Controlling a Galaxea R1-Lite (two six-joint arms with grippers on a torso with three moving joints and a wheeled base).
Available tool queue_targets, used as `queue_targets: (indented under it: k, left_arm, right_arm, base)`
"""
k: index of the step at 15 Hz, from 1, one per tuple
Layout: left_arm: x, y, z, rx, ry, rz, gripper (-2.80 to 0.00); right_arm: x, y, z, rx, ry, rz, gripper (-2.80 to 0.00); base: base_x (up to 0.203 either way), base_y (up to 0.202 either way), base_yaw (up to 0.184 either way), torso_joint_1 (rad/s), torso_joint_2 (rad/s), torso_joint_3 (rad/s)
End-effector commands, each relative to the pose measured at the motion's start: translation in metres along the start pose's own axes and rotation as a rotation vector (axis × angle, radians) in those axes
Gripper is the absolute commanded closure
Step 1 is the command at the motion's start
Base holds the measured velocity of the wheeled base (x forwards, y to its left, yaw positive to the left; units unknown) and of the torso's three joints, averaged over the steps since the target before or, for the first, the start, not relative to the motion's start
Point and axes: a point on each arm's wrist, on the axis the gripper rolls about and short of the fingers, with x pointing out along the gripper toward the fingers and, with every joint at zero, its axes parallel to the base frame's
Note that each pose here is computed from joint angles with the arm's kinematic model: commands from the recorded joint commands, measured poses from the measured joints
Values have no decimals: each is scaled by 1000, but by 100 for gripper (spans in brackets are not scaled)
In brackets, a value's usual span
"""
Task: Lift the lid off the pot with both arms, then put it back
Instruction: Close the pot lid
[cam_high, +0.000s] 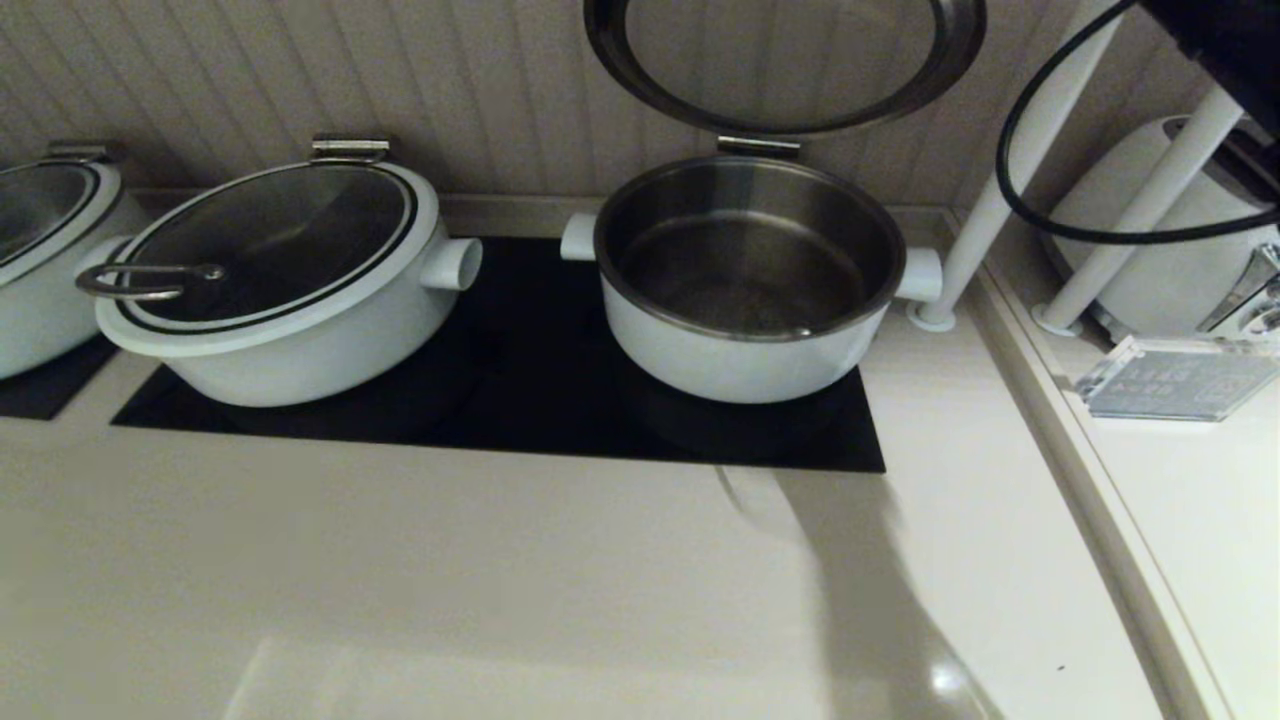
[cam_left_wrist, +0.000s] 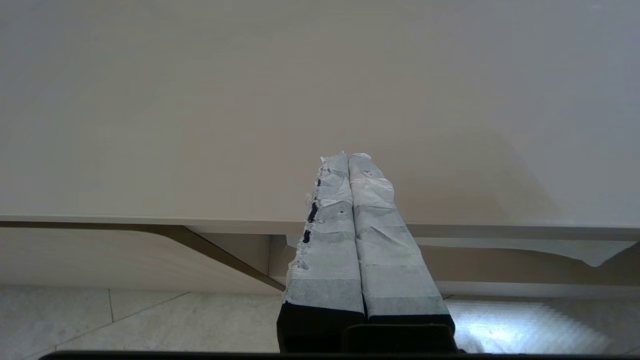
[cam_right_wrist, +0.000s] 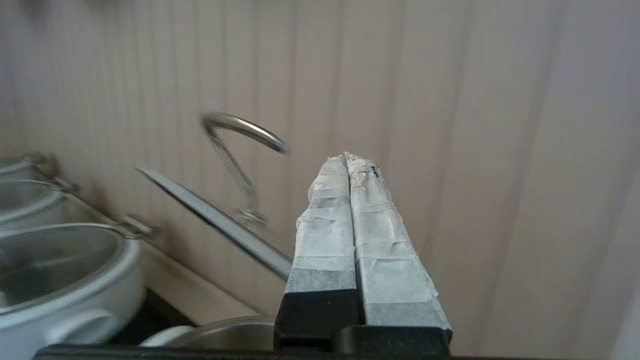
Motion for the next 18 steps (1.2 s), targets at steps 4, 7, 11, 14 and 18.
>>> queue_targets:
  k: [4,7,11,14,18]
  left_arm:
    - [0,0,0,0,1,0,0]
    - [0,0,0,1,0,-1,0]
    - [0,0,0,0,1,0,0]
    - [0,0,0,-1,1,0,0]
    - [0,0,0,1,1,-1,0]
  right_arm:
    - [4,-32,-31,-47,39,21,0]
    - [4,-34,-40,-49,48,35,0]
    - [4,-33,-48,-75,26,49,0]
    - [5,-30,-51,-70,26,61,0]
    - [7,-26,-64,-69,16,77,0]
  base:
    - [0,0,0,0,0,0]
    - [0,0,0,0,0,0]
    - [0,0,0,0,0,0]
    - [0,0,0,0,0,0]
    - [0,0,0,0,0,0]
